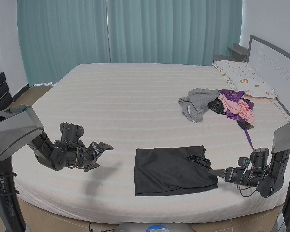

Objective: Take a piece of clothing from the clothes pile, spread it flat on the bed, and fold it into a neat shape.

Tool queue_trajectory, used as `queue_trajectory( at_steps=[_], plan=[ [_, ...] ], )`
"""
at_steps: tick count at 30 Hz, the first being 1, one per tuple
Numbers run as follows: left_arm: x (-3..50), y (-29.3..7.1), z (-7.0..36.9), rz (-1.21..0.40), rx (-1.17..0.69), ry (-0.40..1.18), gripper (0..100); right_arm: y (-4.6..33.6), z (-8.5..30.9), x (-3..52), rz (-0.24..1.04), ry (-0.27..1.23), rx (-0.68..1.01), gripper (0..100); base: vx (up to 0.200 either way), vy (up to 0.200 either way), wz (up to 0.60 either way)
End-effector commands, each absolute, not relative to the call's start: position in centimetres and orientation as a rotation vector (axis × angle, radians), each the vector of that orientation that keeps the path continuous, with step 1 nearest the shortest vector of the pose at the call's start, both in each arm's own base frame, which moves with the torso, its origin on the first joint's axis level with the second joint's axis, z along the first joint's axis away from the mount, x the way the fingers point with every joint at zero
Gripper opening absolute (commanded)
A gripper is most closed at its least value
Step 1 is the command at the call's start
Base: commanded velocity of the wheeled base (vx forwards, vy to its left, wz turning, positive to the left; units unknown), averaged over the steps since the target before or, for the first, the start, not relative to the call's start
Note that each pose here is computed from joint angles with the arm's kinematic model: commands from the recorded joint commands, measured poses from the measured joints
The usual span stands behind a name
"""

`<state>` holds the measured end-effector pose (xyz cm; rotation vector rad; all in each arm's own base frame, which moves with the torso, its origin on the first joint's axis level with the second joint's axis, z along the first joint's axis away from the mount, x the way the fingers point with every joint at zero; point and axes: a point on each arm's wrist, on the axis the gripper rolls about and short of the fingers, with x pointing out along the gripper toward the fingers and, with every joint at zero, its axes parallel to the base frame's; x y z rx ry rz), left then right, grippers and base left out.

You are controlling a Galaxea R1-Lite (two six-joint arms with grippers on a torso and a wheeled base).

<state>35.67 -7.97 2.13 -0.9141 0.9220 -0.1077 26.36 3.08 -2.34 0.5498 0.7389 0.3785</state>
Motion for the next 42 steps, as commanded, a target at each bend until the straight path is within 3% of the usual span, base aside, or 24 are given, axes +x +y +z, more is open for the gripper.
queue_trajectory(
  at_steps=[1,8,20,35,42],
  plan=[
    [35.7,-8.0,2.1,-0.105,-0.914,0.922,100,5.8,-0.8,27.4,0.444,0.682,0.547,100,0.000,0.000,0.00],
    [35.6,-8.0,2.0,-0.102,-0.914,0.924,100,8.7,0.0,29.8,0.441,0.636,0.514,100,0.000,0.000,0.00],
    [35.6,-8.0,2.0,-0.100,-0.910,0.924,100,12.9,-1.8,33.5,0.464,0.729,0.602,100,0.000,0.000,0.00],
    [35.6,-8.2,1.8,-0.103,-0.906,0.925,100,13.4,-2.2,35.4,0.445,0.751,0.602,100,0.000,0.000,0.00],
    [35.6,-8.2,1.8,-0.102,-0.906,0.924,100,10.7,-2.6,38.1,0.285,0.688,0.613,100,0.000,0.000,0.00]
  ],
)
